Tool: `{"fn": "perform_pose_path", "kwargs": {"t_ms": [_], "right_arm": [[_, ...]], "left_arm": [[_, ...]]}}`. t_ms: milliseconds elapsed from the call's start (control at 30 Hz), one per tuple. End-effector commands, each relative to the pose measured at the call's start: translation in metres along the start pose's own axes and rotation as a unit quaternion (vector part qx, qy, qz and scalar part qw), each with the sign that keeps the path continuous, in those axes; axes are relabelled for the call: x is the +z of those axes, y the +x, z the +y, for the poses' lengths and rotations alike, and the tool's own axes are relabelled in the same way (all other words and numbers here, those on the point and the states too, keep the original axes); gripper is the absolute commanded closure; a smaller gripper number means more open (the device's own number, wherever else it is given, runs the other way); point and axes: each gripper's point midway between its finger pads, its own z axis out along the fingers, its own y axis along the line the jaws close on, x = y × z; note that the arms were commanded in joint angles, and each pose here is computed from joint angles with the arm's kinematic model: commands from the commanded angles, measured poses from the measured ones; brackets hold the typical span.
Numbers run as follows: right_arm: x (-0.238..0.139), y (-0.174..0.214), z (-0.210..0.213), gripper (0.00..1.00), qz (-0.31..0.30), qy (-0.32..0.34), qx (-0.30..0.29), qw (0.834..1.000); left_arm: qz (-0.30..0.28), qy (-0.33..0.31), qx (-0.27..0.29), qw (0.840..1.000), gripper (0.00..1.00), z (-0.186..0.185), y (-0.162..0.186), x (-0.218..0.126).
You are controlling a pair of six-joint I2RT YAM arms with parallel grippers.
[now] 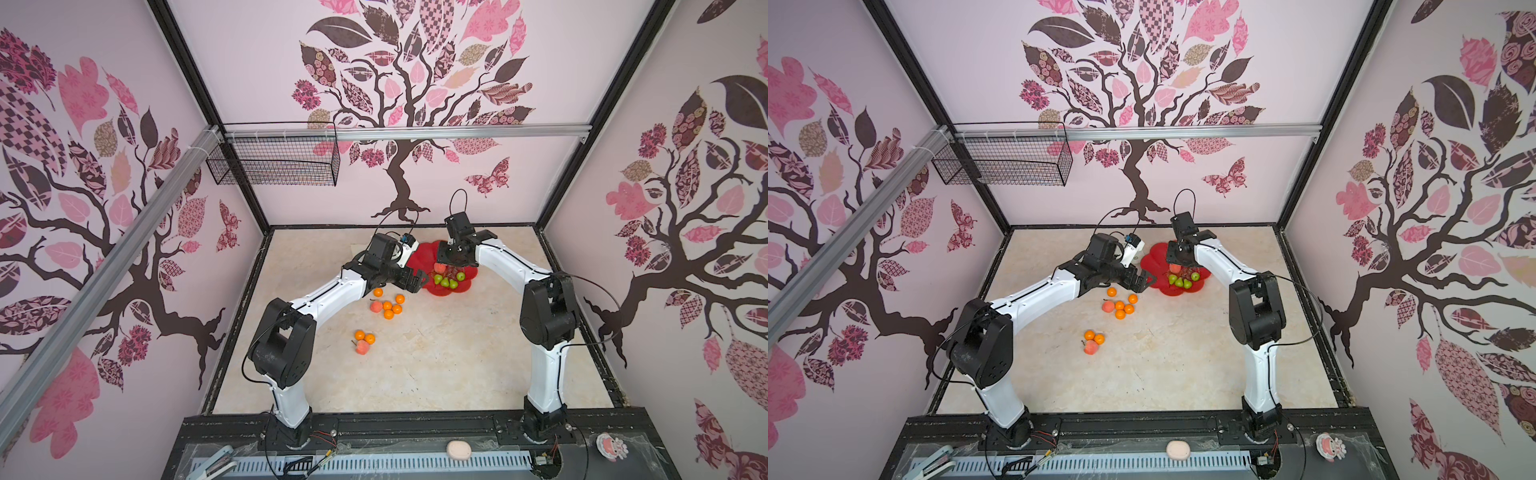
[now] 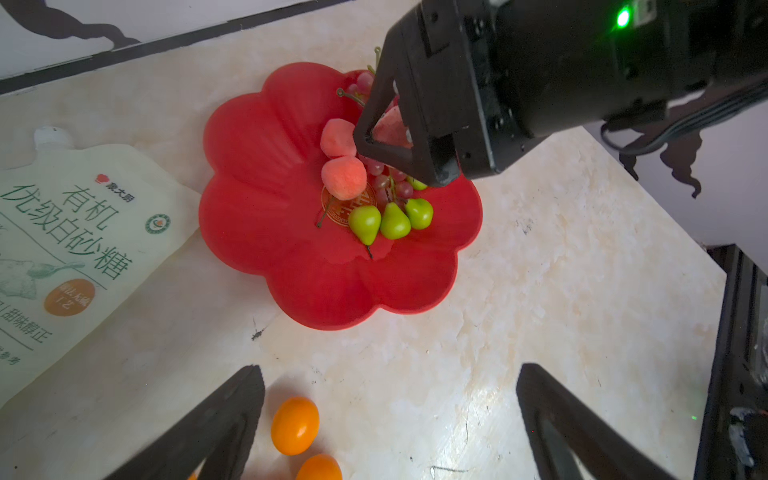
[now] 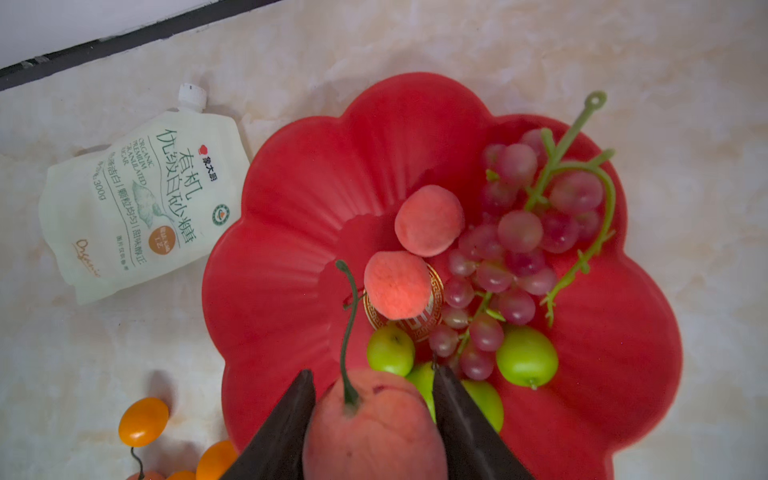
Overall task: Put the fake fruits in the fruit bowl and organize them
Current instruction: 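Lower the stemmed peach into the bowl and open the right gripper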
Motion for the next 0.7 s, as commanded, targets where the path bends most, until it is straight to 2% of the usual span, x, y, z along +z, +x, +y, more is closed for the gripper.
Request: {"fn": "perform_pose_path", "kwargs": {"t_ms": [0, 133, 667], "right_arm": [[0.018, -0.004, -0.004, 0.51, 0.012, 0.020, -0.016, 1.000], [0.036, -0.015, 0.003, 0.51, 0.013, 0.015, -0.027, 0.999], [0.089, -0.019, 0.001, 0.50, 0.029, 0.039, -0.041, 0.998]], "left_arm": [[-0.007, -0.029, -0.057, 0.998, 0.01, 0.025, -0.013, -0.001], [-0.012, -0.031, -0.106, 0.994, 0.02, 0.038, -0.016, -0.002], [0.001, -0.009, -0.113, 0.994, 0.01, 0.032, -0.015, 0.003]]}}
